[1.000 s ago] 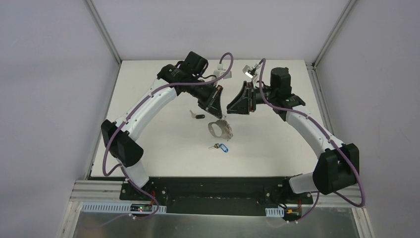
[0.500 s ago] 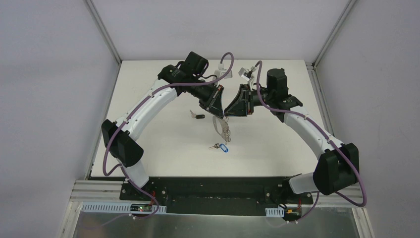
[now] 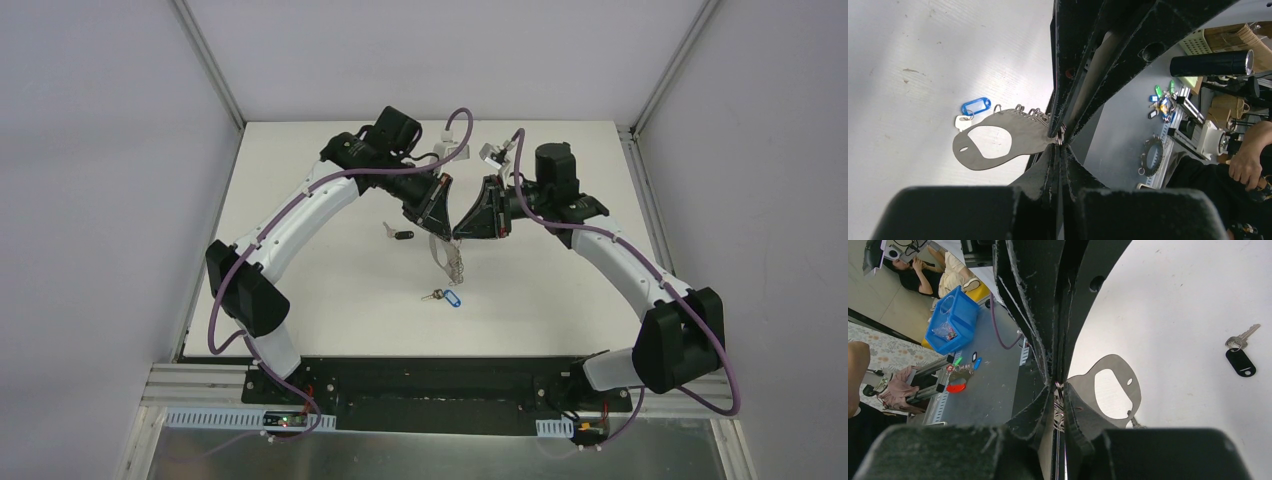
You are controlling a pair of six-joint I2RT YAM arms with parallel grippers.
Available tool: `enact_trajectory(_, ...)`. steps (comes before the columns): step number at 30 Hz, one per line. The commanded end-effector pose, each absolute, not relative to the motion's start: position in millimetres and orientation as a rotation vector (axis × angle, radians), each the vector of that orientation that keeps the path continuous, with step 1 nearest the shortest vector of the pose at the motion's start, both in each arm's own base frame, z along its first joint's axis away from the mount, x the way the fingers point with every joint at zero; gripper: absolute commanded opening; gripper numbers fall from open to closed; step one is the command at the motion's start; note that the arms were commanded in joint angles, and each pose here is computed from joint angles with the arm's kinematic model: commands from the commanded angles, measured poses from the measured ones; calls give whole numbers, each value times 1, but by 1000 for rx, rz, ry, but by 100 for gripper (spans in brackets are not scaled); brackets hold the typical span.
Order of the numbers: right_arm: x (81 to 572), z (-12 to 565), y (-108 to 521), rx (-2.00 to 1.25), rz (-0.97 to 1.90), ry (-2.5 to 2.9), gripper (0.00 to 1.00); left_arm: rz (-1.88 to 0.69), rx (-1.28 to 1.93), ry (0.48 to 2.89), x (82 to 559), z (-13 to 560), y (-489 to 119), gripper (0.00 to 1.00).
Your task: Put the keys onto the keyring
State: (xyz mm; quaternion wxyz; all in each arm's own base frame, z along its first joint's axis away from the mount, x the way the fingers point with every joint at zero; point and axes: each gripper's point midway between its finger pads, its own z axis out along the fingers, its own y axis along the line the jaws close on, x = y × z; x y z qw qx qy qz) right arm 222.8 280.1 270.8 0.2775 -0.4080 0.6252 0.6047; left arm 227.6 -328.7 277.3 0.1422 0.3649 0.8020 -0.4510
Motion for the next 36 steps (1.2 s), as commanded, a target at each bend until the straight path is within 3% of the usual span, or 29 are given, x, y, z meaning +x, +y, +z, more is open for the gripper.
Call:
enact_trajectory(1,211,281,280,-1172,1629,1585,12,-1343,1080,2262,220,287,-332,0)
enact_trajectory(6,206,277,281,-1176,1659,1605,0,-1336,1076,2257,223,287,-332,0)
enact_trajectory(24,215,284,281,-1117,1647,1636,0,-1381,1060,2162,229,300,-327,0)
enact_trajectory(36,212,275,282,-1120,1644,1652,17,-1405,1059,2158,229,300,-329,0)
